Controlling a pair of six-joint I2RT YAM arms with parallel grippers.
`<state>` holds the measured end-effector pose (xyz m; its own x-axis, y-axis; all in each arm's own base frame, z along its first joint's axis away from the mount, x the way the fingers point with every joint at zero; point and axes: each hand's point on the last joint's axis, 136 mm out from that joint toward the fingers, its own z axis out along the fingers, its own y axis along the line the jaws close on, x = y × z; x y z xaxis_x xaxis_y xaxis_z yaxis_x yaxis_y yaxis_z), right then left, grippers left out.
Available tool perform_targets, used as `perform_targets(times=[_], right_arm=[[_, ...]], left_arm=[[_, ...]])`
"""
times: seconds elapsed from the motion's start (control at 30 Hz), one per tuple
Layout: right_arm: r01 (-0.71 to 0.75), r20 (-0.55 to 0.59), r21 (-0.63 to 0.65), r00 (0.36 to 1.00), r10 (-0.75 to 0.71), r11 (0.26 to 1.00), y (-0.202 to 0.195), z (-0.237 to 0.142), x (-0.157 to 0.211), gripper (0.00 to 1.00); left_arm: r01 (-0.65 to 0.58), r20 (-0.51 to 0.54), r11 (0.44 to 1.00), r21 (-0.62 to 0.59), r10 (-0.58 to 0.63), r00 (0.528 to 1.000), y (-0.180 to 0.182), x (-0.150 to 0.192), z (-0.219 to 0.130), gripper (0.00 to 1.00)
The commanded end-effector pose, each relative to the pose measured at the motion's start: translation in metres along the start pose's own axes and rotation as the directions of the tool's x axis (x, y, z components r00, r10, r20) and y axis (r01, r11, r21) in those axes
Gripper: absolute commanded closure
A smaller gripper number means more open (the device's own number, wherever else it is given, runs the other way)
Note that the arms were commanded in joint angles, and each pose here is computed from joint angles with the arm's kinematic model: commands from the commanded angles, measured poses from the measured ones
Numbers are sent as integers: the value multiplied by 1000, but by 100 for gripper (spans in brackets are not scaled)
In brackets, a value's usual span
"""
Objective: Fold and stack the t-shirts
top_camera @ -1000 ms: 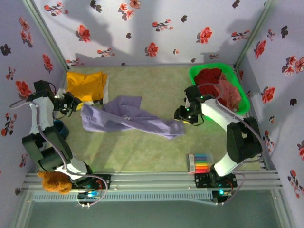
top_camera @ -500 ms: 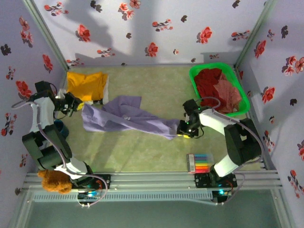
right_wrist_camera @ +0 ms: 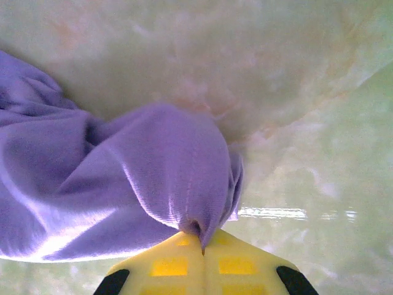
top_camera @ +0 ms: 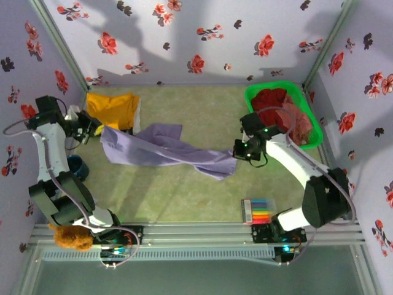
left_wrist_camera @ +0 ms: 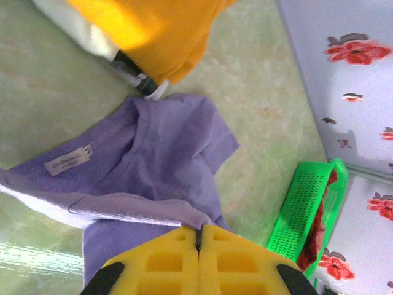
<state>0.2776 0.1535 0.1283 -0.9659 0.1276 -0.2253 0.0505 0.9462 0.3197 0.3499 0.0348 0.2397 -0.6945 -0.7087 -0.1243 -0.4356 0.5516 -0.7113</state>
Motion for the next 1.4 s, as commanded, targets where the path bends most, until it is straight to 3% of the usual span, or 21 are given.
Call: perform_targets(times=[0.0, 0.07, 0.13, 0.23, 0.4, 0.53, 0.7, 0.87, 0.97, 1.03, 1.23, 1.27, 1.3, 1.33, 1.37], right_arm=[[34, 140, 41, 989, -39, 999, 2, -67, -20, 100], [54, 234, 33, 970, -60, 998, 12, -108, -38, 100], [69, 315, 36, 946, -76, 997, 19, -147, -53, 100], [68, 407, 16, 911, -69, 998, 25, -190, -67, 100], [77, 507, -21, 860, -56, 997, 31, -237, -71, 100], [74, 498, -26, 866, -51, 997, 27, -251, -55, 100], [11, 330, -88, 944, 19, 996, 11, -195, -3, 100], [-17, 245, -198, 967, 66, 980, 12, -149, 35, 100], [-16, 198, -234, 978, 64, 972, 16, -102, 29, 100], [-2, 129, -200, 991, 28, 980, 16, -67, 16, 100], [38, 24, -77, 999, -36, 996, 11, -7, -46, 98], [31, -11, -70, 999, -31, 997, 10, 4, -52, 85], [23, -44, -69, 999, -26, 997, 8, 14, -59, 59], [22, -58, -74, 998, -26, 997, 9, 20, -66, 50], [25, -56, -66, 998, -28, 998, 8, 25, -72, 47]], left_arm=[[-69, 69, 994, 87, 63, 996, -48, 0, -45, 100], [-80, 115, 992, 98, 69, 991, -62, -5, -55, 100], [-75, 108, 973, 216, 53, 993, -84, -4, -58, 100], [-122, 222, 938, 324, 49, 974, -114, -11, -83, 100], [-222, 351, 869, 443, 60, 934, -166, -12, -137, 100], [-259, 373, 866, 429, 91, 923, -182, -2, -162, 100], [-151, 297, 946, 289, 61, 953, -124, 18, -127, 100], [-67, 243, 974, 215, 13, 970, -65, 41, -86, 100], [-4, 197, 986, 168, -30, 980, -34, 33, -45, 100], [-22, 165, 994, 111, 3, 986, -23, 29, -24, 100], [-33, 113, 999, 16, 31, 993, -6, 5, 6, 100], [-29, 102, 1000, 10, 28, 994, -3, 3, 11, 100], [-21, 90, 1000, -1, 21, 996, 2, 1, 18, 100], [-4, 85, 1000, -5, 5, 996, 7, -1, 26, 100], [8, 82, 1000, -1, -8, 997, 10, -4, 33, 100]])
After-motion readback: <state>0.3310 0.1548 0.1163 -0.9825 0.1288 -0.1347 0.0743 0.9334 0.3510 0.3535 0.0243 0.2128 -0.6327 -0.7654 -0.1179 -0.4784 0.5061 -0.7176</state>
